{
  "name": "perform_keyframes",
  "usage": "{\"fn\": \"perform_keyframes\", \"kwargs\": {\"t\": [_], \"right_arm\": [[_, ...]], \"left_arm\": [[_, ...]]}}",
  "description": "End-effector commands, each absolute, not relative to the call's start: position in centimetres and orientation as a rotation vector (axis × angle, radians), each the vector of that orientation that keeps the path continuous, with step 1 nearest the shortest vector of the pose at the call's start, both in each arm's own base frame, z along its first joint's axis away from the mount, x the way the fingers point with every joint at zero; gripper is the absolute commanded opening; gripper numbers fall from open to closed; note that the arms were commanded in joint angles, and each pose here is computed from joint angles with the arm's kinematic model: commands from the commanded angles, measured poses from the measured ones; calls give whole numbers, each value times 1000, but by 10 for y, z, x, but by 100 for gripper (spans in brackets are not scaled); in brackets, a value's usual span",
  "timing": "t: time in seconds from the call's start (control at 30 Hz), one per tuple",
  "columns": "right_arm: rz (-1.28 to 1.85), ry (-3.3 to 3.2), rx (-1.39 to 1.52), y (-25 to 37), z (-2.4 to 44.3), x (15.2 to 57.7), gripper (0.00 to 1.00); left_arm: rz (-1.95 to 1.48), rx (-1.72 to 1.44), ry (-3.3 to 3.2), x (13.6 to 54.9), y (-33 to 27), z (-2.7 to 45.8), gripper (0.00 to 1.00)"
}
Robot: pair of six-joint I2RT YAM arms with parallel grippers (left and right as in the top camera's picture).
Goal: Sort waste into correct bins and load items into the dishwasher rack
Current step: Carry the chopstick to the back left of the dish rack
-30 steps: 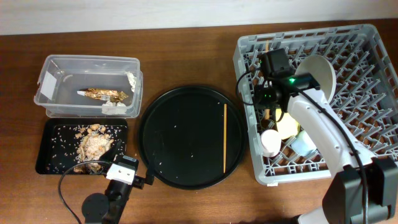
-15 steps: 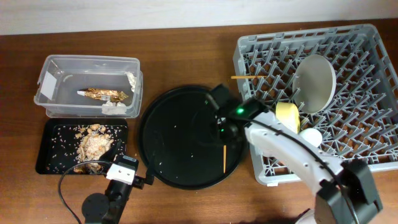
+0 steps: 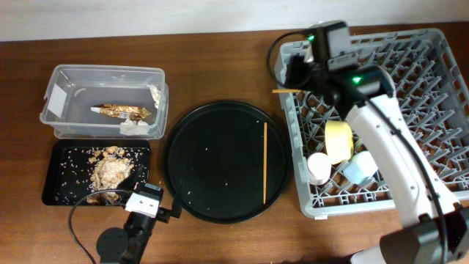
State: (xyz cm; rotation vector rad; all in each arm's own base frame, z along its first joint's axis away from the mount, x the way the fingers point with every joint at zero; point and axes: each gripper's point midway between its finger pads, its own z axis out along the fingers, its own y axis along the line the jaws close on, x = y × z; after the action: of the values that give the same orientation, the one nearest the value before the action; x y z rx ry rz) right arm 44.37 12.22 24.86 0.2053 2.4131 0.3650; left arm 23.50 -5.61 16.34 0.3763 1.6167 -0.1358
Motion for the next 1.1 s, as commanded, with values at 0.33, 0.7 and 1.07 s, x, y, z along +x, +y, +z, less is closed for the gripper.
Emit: {"fn": "perform_keyframes", "kwargs": {"t": [0.33, 0.7, 1.07], "right_arm": [[648, 2593, -118, 185, 177, 445, 5], [410, 2385, -238, 206, 197, 477, 37], [349, 2402, -109, 156, 166, 514, 36]], "left_arm": [[-133, 387, 1614, 235, -57, 161, 99], [-134, 387, 1614, 235, -57, 161, 99], [-133, 387, 1614, 235, -57, 161, 99]]}}
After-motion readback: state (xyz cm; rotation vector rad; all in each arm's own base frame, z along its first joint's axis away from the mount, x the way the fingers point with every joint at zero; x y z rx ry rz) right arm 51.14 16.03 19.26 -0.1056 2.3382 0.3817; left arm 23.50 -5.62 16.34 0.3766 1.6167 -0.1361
